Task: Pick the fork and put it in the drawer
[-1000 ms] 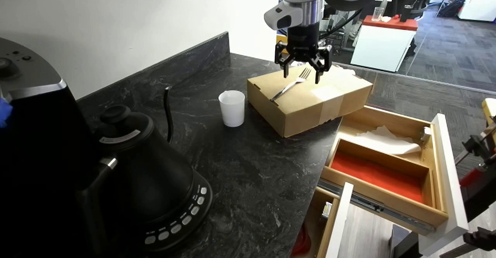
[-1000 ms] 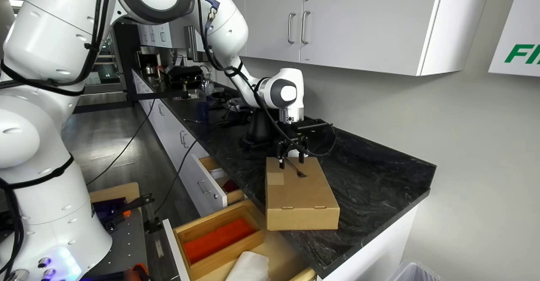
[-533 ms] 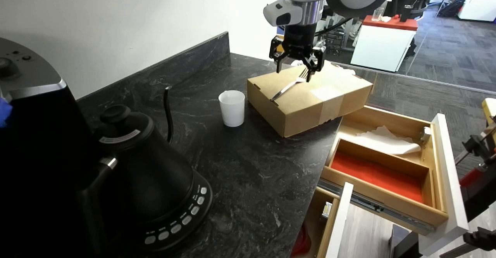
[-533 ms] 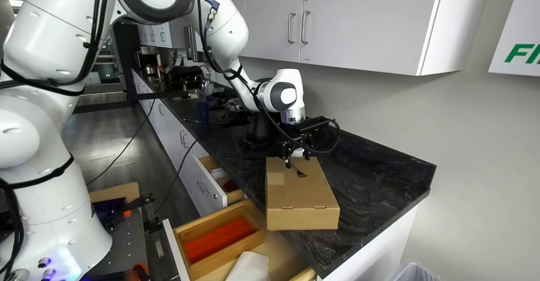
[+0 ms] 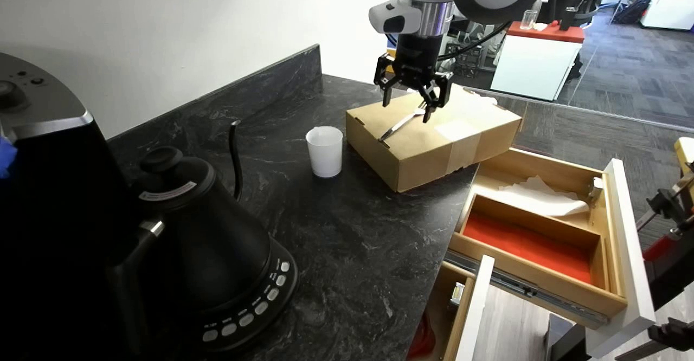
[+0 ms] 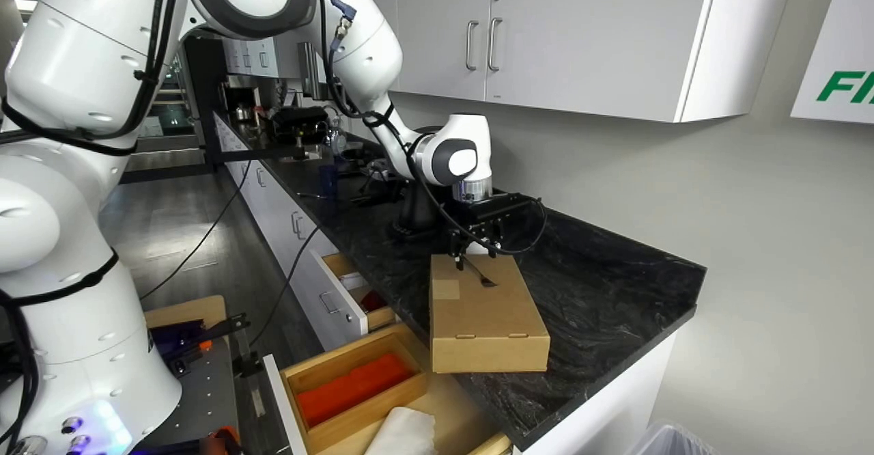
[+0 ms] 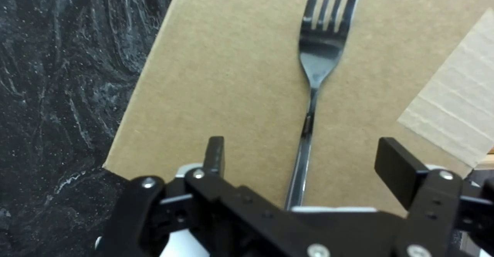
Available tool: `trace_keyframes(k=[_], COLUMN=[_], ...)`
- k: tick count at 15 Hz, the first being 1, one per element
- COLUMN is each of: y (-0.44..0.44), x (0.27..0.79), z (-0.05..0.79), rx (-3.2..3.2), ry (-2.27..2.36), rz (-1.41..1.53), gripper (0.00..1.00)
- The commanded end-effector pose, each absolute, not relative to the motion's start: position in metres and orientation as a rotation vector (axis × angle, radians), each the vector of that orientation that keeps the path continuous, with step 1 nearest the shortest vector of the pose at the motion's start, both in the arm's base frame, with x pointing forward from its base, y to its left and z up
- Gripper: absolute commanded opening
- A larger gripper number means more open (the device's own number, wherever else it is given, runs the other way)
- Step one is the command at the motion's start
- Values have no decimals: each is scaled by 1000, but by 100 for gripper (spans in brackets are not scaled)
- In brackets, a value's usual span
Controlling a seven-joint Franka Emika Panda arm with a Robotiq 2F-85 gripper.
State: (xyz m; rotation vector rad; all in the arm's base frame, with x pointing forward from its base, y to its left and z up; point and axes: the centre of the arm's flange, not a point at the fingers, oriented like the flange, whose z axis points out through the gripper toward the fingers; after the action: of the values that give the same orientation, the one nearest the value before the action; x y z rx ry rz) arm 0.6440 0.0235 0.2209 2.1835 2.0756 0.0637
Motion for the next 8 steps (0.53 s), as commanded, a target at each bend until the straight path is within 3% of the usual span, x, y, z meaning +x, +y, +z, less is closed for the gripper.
trace_keyframes(k=[1, 6, 7, 8], y=[23, 25, 26, 27], x=[633, 630, 629, 629], z=[225, 223, 222, 222], rx=[2237, 2269, 2269, 2264], ry=[2061, 2053, 2054, 2059], rz=[127, 142, 143, 144], gripper=[100, 100, 75, 74])
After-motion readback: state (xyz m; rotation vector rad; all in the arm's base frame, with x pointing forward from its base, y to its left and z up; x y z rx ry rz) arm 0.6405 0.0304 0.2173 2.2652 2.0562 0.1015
